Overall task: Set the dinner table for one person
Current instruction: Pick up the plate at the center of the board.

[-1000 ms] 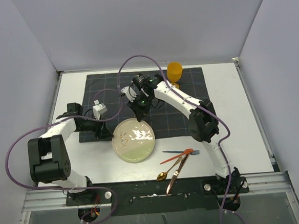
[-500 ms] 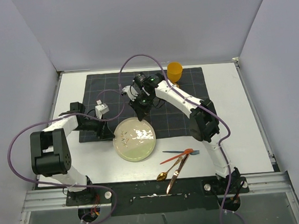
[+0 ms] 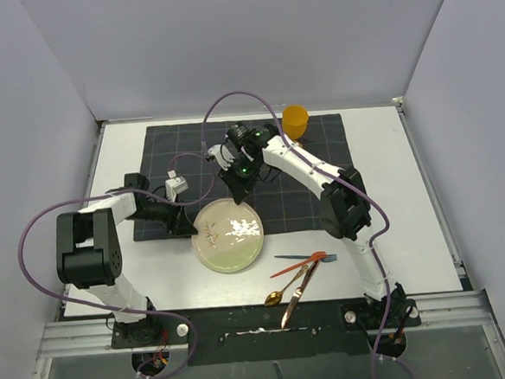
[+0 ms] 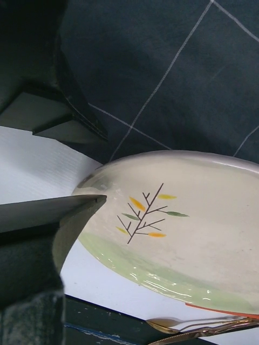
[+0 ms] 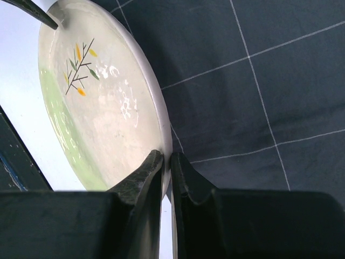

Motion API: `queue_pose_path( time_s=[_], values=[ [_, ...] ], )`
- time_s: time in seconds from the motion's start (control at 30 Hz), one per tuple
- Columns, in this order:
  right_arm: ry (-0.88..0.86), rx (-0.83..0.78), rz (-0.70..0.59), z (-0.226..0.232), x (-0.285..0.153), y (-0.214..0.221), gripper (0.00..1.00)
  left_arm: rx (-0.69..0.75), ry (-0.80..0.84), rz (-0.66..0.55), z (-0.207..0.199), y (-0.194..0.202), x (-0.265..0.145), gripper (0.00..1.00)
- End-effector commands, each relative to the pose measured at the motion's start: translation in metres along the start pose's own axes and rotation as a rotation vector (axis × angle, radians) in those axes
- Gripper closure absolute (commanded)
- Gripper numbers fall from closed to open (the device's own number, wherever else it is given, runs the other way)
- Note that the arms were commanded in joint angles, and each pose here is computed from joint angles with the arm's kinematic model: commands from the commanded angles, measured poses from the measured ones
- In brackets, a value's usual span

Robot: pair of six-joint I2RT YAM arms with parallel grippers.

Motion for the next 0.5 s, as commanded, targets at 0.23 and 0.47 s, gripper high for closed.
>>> queue_pose_path(
  time_s=[0.23,0.47],
  values=[
    [-0.026,-0.065,-0.151,0.0241,-0.0524,-0.0229,1.00,0.053,0.009,-0.055,0.0116,-0.0208,0.0049,0.65],
    [-0.029,-0.062,-0.149,0.0236,-0.0521,-0.0231,1.00,0.053,0.018,-0.052,0.0116,-0.0224,0.0066,0.87]
  ],
)
Point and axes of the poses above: each gripper's point midway between its finger pads, its own x axis out along the fingers, its own z axis along the line the jaws close on, y = z × x, the point moved 6 cm from there along -x, back along the fingers, and after that the axes turned 7 degrees about x, right-handed, at the moved point
